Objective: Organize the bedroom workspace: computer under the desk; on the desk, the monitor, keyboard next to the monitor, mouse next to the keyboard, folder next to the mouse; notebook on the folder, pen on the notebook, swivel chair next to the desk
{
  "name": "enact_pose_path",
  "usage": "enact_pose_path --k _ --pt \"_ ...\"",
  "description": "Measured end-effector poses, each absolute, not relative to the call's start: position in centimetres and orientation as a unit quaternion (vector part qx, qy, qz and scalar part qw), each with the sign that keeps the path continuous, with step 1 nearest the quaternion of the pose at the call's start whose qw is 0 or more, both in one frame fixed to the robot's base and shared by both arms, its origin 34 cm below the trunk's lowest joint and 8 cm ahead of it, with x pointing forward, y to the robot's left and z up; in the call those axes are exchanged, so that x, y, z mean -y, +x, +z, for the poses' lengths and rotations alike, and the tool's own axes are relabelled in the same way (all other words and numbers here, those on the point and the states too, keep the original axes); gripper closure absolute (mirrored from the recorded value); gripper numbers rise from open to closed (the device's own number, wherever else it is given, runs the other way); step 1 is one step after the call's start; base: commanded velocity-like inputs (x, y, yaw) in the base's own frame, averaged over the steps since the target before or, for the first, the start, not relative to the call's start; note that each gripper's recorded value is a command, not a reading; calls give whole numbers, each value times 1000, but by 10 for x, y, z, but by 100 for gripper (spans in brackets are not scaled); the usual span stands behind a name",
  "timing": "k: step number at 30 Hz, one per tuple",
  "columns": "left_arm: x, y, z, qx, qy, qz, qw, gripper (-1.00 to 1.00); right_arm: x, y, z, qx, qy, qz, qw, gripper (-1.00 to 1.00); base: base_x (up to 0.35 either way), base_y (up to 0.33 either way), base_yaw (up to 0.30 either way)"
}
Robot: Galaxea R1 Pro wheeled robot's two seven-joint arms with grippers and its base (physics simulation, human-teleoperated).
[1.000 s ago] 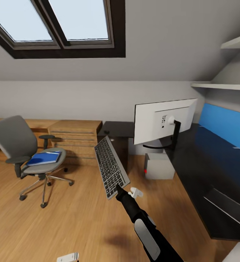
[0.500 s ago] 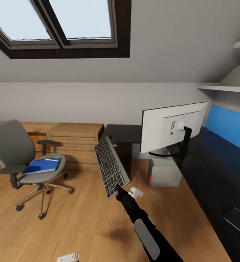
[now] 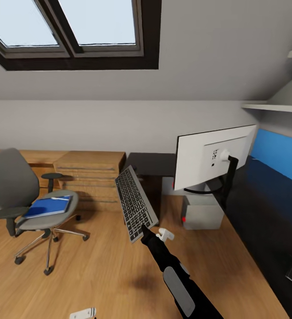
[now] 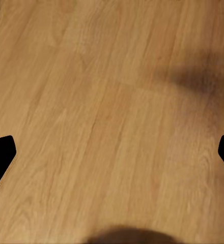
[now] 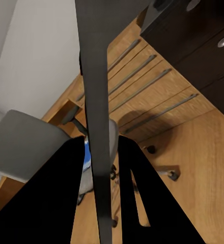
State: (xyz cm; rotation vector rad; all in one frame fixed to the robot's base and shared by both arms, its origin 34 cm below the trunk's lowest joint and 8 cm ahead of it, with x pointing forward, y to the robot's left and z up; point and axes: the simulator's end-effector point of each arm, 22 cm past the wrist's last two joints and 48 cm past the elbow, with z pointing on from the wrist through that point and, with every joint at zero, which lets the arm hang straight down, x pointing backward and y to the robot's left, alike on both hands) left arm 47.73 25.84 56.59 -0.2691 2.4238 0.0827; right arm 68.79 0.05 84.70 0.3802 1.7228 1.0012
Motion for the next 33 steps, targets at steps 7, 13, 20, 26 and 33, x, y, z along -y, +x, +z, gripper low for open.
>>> enact_pose_path --k 7,13,20,26,33 --pt "-258 477 565 -934 -103 32 342 -100 -1 688 847 -721 159 419 528 100 53 18 -7" --pt "-258 476 565 -933 -103 32 342 -100 -1 688 847 -721 159 420 528 100 170 136 -152" --pt "-258 475 563 -934 -103 33 340 -100 -1 688 847 -721 159 420 528 100 50 36 -146" --pt "-258 474 563 -934 -103 32 340 -100 -1 688 847 -721 159 420 528 100 180 139 -111" --pt "-259 474 563 -934 -103 33 340 -100 -3 687 847 -721 157 422 527 100 120 24 -4"
